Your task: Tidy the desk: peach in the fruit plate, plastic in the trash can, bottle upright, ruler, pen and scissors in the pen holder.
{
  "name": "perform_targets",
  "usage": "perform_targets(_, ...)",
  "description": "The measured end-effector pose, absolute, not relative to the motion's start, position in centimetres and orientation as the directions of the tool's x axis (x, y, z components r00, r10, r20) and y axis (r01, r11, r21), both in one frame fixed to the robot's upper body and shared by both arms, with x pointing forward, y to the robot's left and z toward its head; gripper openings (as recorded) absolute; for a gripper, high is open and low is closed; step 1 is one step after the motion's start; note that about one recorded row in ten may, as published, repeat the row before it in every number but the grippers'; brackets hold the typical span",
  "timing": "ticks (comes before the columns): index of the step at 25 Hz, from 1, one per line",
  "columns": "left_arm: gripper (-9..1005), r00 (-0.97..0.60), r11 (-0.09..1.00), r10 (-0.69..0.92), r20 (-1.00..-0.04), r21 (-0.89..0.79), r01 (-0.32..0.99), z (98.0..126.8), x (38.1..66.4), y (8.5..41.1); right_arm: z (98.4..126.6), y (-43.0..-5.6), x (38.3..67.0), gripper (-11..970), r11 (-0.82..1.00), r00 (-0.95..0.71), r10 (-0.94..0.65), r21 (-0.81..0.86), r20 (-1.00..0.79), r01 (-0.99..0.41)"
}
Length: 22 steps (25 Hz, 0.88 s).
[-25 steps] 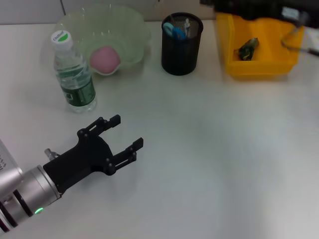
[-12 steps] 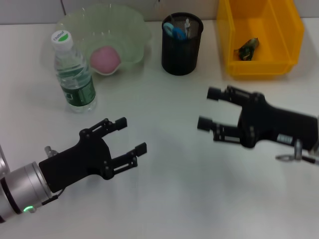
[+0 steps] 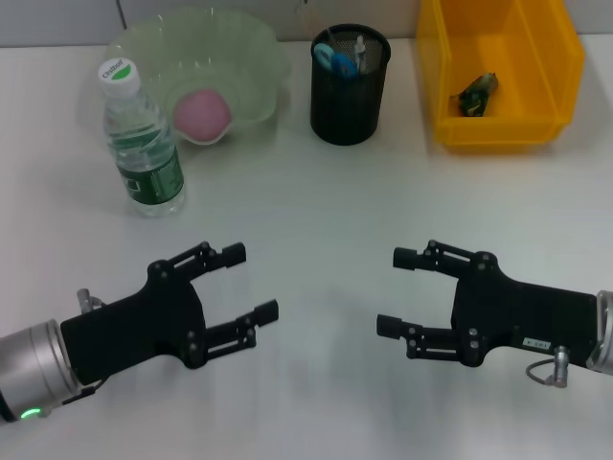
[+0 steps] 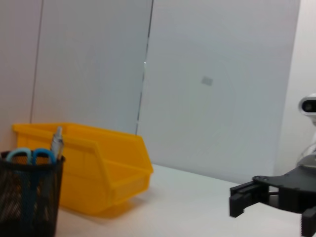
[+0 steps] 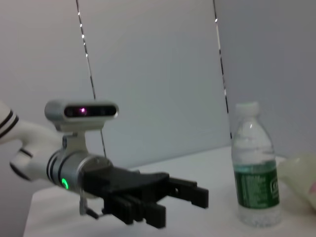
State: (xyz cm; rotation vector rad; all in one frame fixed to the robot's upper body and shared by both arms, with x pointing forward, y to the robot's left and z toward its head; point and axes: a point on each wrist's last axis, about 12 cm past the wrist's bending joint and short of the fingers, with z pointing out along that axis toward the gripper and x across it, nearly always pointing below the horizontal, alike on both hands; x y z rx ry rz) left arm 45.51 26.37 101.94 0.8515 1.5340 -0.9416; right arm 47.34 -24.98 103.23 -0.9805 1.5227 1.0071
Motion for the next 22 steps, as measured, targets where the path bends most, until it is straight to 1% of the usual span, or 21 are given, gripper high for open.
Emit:
perform_targets(5,786,-0.166,0.399,0.057,-0.984,-0.130,0.908,101.9,45.4,26.5,102.7,-25.0,47.5,819,0.330,-0.143,-0.133,0.092,-0.981,-0.939)
perform_targets(7,786,-0.187,0.367,0.100,-0.977,-0.138,0.920,101.8,45.3,26.7,102.7,-25.0,47.5,819,0.326,-0.138,-0.141,0.085,-0.980,-0.942)
perform_targets(11,786,-0.214,0.353,0.121,-0.969,-0.160,0.922,101.8,45.3,27.2,102.6,-24.8,47.8,819,0.314,-0.135,-0.163,0.078,-0.977,-0.946)
perform_targets(22,786,-0.231,0.317,0.182,-0.956,-0.166,0.934,102.4,46.0,27.8,102.7,-24.9,48.1,818,0.316,-0.135,-0.172,0.075,-0.976,-0.946)
